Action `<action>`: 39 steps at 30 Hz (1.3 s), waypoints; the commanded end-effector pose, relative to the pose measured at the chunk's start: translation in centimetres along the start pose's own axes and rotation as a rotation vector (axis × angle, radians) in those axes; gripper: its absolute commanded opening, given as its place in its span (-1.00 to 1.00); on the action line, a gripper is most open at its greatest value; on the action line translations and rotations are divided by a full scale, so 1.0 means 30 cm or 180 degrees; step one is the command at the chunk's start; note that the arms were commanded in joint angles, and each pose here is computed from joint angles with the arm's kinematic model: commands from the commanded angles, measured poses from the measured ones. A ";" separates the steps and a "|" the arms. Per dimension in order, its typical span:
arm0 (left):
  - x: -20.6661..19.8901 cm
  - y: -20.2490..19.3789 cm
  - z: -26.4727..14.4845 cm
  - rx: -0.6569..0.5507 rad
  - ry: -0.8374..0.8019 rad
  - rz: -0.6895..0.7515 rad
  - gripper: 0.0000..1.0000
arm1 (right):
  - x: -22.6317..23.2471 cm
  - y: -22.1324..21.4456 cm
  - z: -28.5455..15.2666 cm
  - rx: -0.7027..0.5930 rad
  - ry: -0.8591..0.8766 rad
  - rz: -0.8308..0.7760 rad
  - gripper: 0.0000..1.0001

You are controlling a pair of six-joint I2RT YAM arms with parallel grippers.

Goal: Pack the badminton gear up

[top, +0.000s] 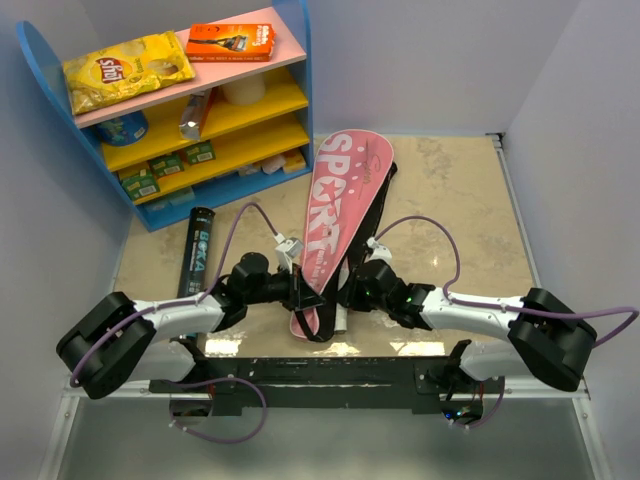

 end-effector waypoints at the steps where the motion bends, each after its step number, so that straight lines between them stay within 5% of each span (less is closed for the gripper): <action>1: -0.040 0.007 0.007 -0.0126 -0.0262 0.0106 -1.00 | 0.117 0.060 0.007 -0.0341 0.0465 0.0137 -1.00; 15: -0.066 -0.001 0.022 -0.0144 -0.0380 0.0058 -1.00 | 0.215 0.064 0.126 -0.0429 0.0926 0.0637 -1.00; 17: -0.066 -0.001 0.021 -0.0150 -0.0378 0.0055 -1.00 | 0.224 0.062 0.126 -0.0415 0.1005 0.0631 -0.82; 19: -0.062 -0.006 0.021 -0.0141 -0.0361 0.0051 -1.00 | 0.232 0.060 0.121 -0.0397 0.1044 0.0587 -0.36; 25: -0.049 -0.017 0.020 -0.0111 -0.0272 0.0074 -1.00 | 0.205 0.055 0.082 -0.0346 0.0823 0.0340 0.07; 35: -0.034 -0.026 0.027 -0.0054 -0.0201 0.0119 -1.00 | 0.089 0.064 -0.035 -0.0486 0.0329 0.0130 0.14; 39: -0.035 -0.025 0.029 -0.0045 -0.0208 0.0122 -1.00 | 0.056 0.053 -0.053 -0.0454 0.0220 0.0115 -0.12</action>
Point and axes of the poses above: each gripper's point midway between its finger pads, its own z axis out along the fingers, its own x axis along the line the jaws close on, y = z × x, the point moved 9 cm from there along -z, back along the fingers, and after that the axes turned 10 degrees about z, right-handed, at the moved point
